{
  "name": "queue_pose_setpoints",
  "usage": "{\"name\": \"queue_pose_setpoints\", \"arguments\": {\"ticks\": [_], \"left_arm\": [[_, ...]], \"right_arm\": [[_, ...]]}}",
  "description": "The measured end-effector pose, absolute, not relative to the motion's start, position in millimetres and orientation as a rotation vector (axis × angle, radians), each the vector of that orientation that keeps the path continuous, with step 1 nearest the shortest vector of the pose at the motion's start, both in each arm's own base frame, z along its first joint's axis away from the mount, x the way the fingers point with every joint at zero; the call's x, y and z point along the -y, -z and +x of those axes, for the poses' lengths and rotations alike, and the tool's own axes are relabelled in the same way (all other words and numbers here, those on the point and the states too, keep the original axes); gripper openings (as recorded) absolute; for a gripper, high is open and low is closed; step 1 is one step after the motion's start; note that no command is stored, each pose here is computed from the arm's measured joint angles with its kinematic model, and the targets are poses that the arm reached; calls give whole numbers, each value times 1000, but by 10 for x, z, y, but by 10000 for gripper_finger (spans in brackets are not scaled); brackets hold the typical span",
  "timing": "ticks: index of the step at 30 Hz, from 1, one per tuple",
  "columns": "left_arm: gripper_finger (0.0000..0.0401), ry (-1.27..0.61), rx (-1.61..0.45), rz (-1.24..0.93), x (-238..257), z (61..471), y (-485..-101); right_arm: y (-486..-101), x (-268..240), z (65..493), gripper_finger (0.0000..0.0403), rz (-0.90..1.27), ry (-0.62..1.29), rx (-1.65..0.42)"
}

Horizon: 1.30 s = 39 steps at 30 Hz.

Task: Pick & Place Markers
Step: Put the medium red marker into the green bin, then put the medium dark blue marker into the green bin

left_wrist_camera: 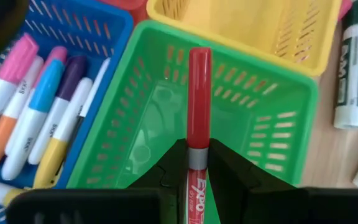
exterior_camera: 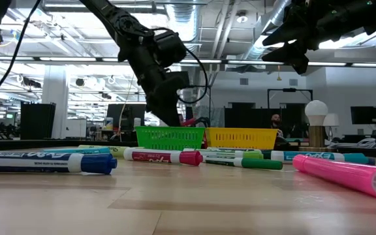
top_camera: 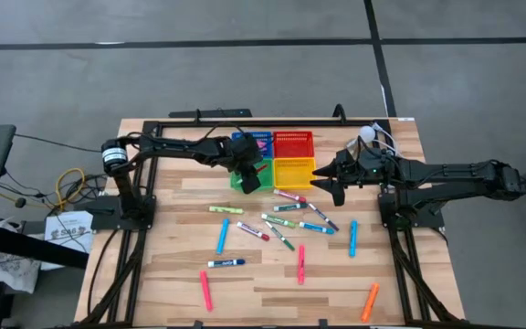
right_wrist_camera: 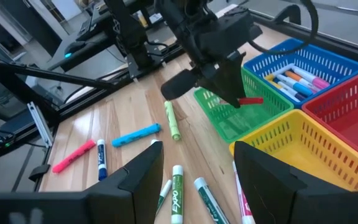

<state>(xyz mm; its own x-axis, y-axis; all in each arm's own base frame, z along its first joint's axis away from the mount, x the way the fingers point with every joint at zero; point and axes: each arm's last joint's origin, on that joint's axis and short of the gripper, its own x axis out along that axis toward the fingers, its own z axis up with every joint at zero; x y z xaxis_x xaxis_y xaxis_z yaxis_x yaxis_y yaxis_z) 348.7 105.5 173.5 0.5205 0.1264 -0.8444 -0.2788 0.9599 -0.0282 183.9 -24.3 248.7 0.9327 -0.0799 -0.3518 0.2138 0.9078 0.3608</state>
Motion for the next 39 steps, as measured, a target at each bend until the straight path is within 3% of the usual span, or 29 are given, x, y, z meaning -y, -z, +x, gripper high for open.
{"name": "queue_pose_setpoints", "arguments": {"ticks": [11,24,39], "left_arm": [[61,-248,-1034,-171,-1065,3511,-1598],[130,-263,-1020,-162,-1070,3502,-1644],[136,-203,-593,-217,-544,3070,-3002]], "right_arm": [[-2487,243,1838,186,406,154,-338],[-2487,243,1838,186,406,154,-338],[-2486,242,1838,186,405,152,-340]]}}
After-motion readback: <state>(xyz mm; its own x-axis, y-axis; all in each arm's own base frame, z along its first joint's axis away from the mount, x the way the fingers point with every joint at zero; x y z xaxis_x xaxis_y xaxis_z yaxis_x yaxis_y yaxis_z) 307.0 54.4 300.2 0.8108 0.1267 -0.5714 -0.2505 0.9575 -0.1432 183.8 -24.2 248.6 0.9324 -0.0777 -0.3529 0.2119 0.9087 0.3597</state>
